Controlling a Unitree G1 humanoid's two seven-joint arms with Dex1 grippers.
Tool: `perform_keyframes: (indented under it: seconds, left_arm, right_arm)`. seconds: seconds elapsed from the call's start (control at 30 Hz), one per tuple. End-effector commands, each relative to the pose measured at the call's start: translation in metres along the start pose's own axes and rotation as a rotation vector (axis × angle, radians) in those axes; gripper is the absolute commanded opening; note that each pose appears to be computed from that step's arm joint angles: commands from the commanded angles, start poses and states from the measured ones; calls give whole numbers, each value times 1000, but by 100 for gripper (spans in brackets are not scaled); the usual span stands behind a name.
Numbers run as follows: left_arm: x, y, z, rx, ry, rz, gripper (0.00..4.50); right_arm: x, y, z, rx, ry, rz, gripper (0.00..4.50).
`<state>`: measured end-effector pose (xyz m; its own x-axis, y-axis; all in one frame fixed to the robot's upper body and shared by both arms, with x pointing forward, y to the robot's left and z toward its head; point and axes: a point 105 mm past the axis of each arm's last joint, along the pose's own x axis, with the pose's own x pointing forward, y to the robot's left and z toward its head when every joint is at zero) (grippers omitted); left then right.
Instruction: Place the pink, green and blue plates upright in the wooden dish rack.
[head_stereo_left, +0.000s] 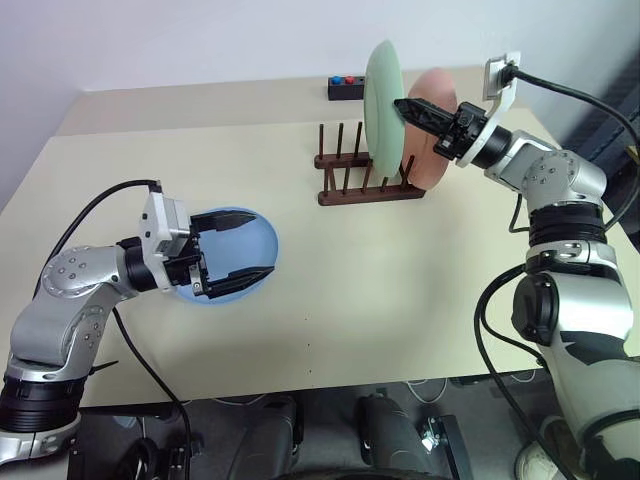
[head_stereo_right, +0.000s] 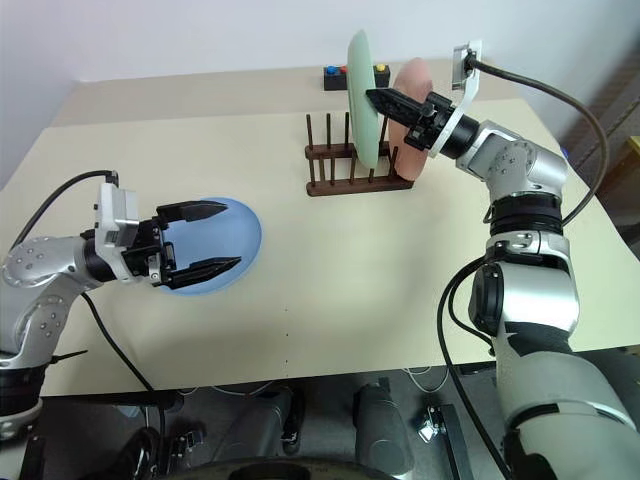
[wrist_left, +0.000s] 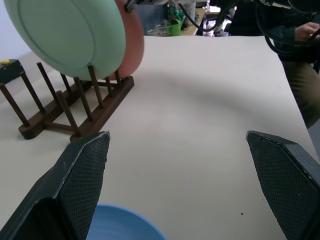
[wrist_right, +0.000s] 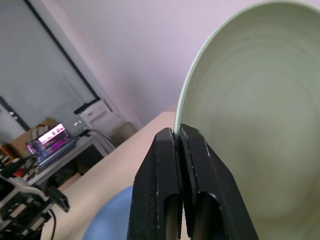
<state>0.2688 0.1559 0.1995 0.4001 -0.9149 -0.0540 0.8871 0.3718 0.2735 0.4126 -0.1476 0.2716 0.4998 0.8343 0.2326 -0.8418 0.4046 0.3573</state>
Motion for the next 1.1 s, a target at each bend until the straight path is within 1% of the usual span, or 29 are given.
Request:
perform_keyframes:
  seconds: [0.03, 0.2, 0.23, 0.27, 0.3, 0.5, 0.53, 0.83, 0.9, 1.0, 1.07, 1.1]
  left_arm:
    - [-1, -3, 8, 25, -16, -3, 450]
    - [-2, -4, 7, 26, -9, 2, 450]
    - [-2, -4, 7, 26, -9, 3, 450]
    - [-2, -4, 7, 27, -10, 4, 450]
    - [-2, -4, 7, 28, -9, 4, 450]
    - [-1, -4, 8, 27, -12, 0, 450]
    - [-1, -4, 8, 26, -13, -1, 450]
    - [-1, -4, 8, 25, -14, -5, 450]
    - [-1, -5, 8, 25, -15, -6, 450]
    - [-1, -5, 8, 26, -15, -7, 450]
    - [0, -4, 8, 25, -16, -7, 450]
    - [0, -4, 8, 26, -15, -7, 450]
  right_arm:
    - [7, 5, 13, -39, -10, 11, 4]
    - [8, 9, 10, -62, 8, 44, 4]
    - [8, 9, 8, -64, 14, 44, 59]
    - [8, 8, 7, -62, 17, 43, 79]
    - [7, 6, 5, -69, 21, 31, 121]
    - [6, 3, 6, -100, 27, 13, 421]
    - [5, 4, 7, -105, 24, 13, 446]
    - [1, 11, 15, -217, 49, 23, 446]
    - [1, 9, 12, -266, 82, 2, 446]
    - [-1, -3, 0, -360, 169, -76, 446]
    - [-1, -3, 0, -364, 159, -80, 446]
    - [-2, -6, -1, -401, 167, -102, 446]
